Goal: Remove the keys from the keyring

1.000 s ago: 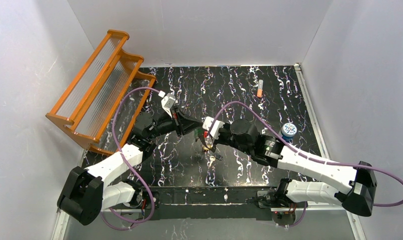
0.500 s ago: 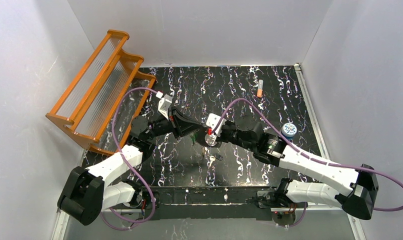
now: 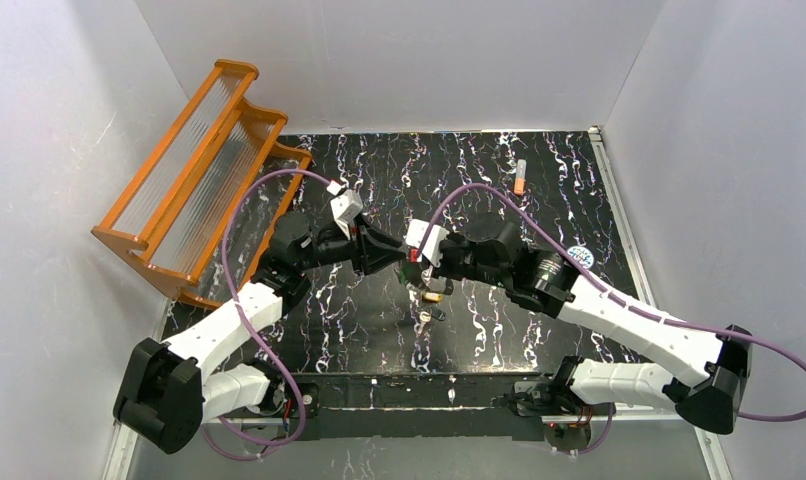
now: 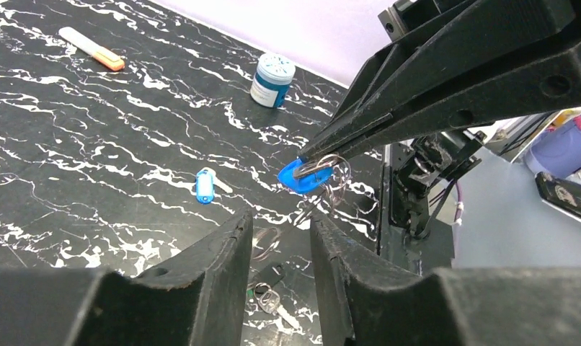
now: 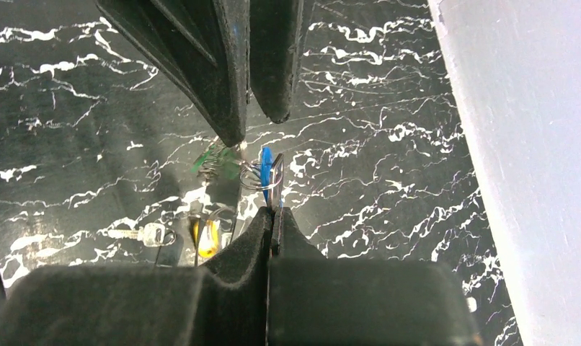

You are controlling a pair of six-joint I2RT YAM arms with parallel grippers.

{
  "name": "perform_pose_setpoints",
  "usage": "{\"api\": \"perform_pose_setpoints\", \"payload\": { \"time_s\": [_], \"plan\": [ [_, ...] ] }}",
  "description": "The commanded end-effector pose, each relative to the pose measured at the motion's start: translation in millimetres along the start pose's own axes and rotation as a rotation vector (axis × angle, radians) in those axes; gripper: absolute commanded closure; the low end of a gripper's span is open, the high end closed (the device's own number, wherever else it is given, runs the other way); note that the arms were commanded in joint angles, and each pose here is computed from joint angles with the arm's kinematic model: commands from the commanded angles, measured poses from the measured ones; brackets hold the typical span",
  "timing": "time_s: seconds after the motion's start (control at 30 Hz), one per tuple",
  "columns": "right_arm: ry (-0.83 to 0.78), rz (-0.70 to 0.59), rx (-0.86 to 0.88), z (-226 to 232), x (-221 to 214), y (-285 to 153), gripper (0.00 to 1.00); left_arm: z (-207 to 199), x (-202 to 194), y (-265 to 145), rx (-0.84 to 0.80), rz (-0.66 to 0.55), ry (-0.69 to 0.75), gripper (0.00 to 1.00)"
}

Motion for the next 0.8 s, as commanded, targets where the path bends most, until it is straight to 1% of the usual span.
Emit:
{"api": "perform_pose_setpoints", "payload": {
  "time_s": [0.0, 0.07, 0.23, 0.43, 0.6, 0.77],
  "plan": [
    [-0.028, -0.04, 0.008, -13.0, 18.5, -5.6, 0.99, -7.6, 9.4, -0.9, -0.033, 0.027, 0.106, 0.63],
    [-0.032, -0.031, 0.012, -13.6, 17.7, -4.6, 0.99, -10.1, 10.6, 0.2, -0.058, 0.043, 0.13, 0.6],
    [-0.037, -0.006, 0.011, -17.0, 17.5, -3.3, 0.99, -14.4, 10.3, 1.7, -0.1, 0.081, 0.142, 0.57],
    [-0.033, 0.034, 0.012, -19.2, 14.8, -0.2, 0.99, -8.5, 4.9, -1.9, -0.039, 0.099, 0.156, 0.53],
    [-0.032, 0.037, 0.022, -20.1, 17.4, 1.9, 0.99, -4.6, -0.2, 0.2, -0.019, 0.137, 0.177, 0.55],
    [-0.032, 0.048, 0.037, -19.0, 17.3, 6.6, 0.99, -5.7, 3.3, 5.7, -0.025, 0.149, 0.211, 0.58]
  ]
}}
Point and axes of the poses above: each gripper's point midway between its finger pads, its own y axis out along the fingers, its own z axis along the line the jaws close on, x = y × z, the point moved 3 cm from there along -y, back along the fingers, and after that the axes turned 14 degrees about -y, right-handed, at the moved point
